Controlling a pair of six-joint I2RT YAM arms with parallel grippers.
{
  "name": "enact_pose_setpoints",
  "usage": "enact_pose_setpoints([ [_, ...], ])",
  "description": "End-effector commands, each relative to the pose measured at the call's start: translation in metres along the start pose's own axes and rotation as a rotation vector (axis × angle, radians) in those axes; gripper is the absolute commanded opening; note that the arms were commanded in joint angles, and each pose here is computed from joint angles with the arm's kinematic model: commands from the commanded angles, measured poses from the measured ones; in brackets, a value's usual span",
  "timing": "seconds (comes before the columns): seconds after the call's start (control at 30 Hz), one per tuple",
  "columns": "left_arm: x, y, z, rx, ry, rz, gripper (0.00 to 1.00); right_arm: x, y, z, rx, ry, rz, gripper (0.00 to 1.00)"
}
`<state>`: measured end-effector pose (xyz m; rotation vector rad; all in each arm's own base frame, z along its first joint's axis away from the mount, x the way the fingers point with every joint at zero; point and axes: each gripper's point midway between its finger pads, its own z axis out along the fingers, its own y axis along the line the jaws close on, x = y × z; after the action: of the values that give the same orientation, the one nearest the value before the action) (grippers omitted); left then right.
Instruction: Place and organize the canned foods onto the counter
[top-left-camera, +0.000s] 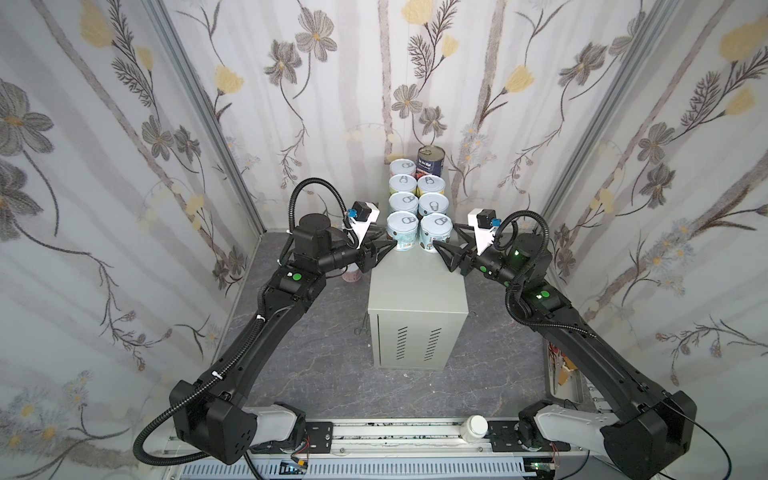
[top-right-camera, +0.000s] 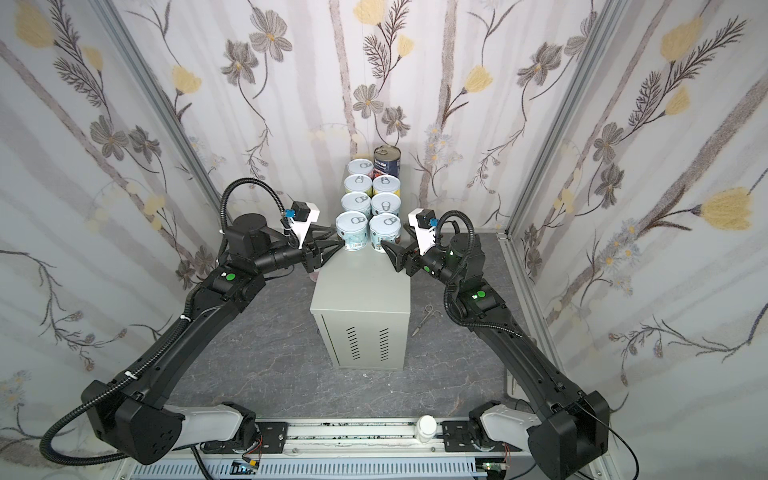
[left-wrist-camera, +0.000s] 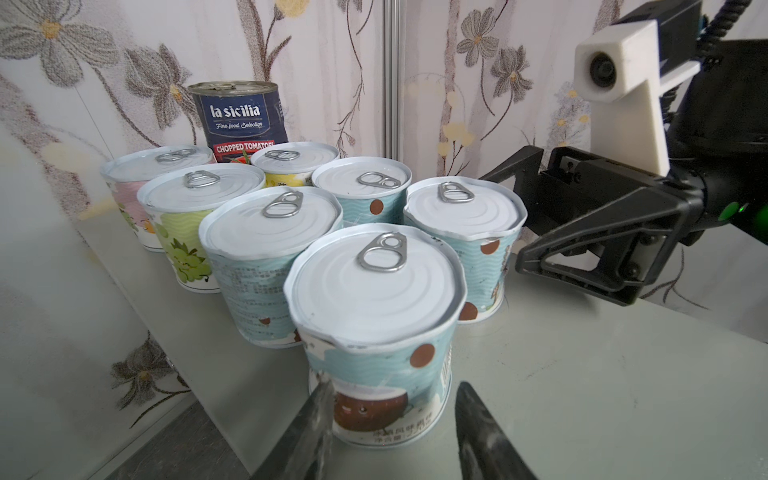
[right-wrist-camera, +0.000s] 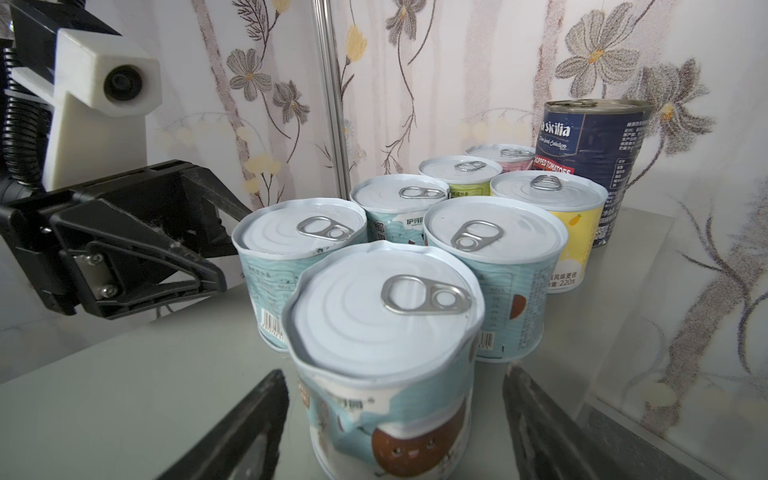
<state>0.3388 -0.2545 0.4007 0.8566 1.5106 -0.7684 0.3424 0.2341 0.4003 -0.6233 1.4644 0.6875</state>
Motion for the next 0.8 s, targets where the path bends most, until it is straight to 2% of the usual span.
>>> enact_pose_setpoints([
  [0.0,-0.0075,-0.0039,0.0008,0.025,-0.02,0.014,0.48,-0.0103,-0.0028,0.0008,0.017,-0.033,-0.028,0.81],
  [0.77,-0.0047,-0.0049,0.0055,0.038,-0.005,0.006,0.48,-0.0047,-0.0074,0.0066,0.029,-0.021,-0.022,0.78],
])
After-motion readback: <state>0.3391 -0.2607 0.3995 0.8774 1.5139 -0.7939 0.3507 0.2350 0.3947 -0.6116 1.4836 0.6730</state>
